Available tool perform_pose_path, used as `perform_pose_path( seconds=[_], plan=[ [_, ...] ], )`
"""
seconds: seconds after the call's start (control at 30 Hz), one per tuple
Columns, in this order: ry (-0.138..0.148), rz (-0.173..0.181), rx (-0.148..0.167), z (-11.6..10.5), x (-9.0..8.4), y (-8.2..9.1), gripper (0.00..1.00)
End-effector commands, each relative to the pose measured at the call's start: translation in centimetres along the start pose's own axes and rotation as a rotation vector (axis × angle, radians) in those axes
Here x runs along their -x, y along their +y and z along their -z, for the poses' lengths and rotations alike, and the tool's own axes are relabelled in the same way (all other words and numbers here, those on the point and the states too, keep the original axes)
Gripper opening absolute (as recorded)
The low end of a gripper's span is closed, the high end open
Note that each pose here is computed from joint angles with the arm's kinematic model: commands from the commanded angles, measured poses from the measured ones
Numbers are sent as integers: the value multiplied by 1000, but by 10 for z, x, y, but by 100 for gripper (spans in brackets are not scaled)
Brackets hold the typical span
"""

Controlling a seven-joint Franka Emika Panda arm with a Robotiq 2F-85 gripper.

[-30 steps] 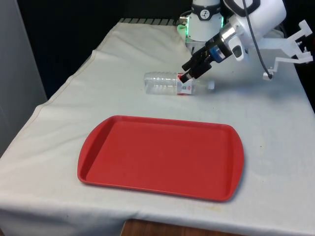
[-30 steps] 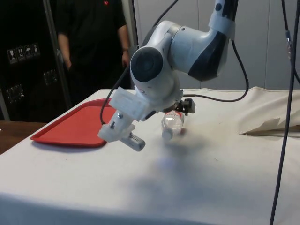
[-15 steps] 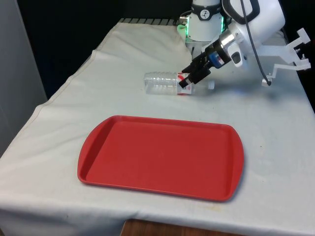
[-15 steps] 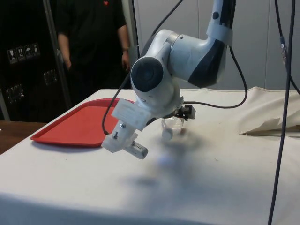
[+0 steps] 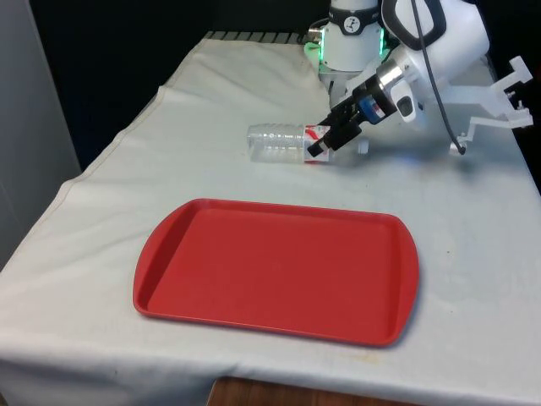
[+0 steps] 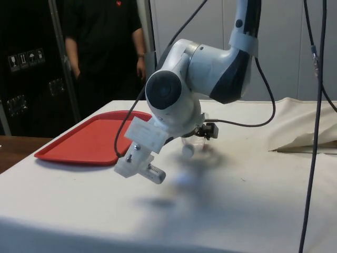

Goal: Place the bottle upright on the tray.

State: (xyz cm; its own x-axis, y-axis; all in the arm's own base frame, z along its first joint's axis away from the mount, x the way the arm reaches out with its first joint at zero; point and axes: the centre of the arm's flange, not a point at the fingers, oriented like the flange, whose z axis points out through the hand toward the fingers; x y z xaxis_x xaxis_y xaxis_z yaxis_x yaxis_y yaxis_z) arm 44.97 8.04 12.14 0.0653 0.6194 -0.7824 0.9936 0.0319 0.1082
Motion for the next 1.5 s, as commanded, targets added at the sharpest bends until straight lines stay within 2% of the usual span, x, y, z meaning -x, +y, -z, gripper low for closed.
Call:
perform_pose_path(
  seconds=[0.0,0.07,0.13,0.27,0.3,0.33,0.43,0.47,0.63,0.83,1.07,1.1,1.27,1.4,1.43,1.47],
  plan=[
    [-1,-5,7,-1,0,2,100],
    [0,-2,0,0,0,1,100],
    [0,-5,8,-1,-1,3,99],
    [0,-7,7,-1,-1,3,74],
    [0,-7,7,-1,-1,3,61],
    [-1,-7,6,-1,-1,3,55],
    [-3,-6,1,0,1,3,41],
    [-2,-8,6,-1,-2,4,41],
    [-8,-9,6,-1,-1,4,22],
    [-13,-18,2,3,4,5,16],
    [-7,-50,3,5,14,8,16],
    [-15,-43,3,5,12,9,16],
    [-6,-72,8,8,21,11,16],
    [-6,-86,12,10,24,14,16],
    [-13,-80,13,9,22,14,16],
    [-6,-89,13,10,25,14,16]
  ],
)
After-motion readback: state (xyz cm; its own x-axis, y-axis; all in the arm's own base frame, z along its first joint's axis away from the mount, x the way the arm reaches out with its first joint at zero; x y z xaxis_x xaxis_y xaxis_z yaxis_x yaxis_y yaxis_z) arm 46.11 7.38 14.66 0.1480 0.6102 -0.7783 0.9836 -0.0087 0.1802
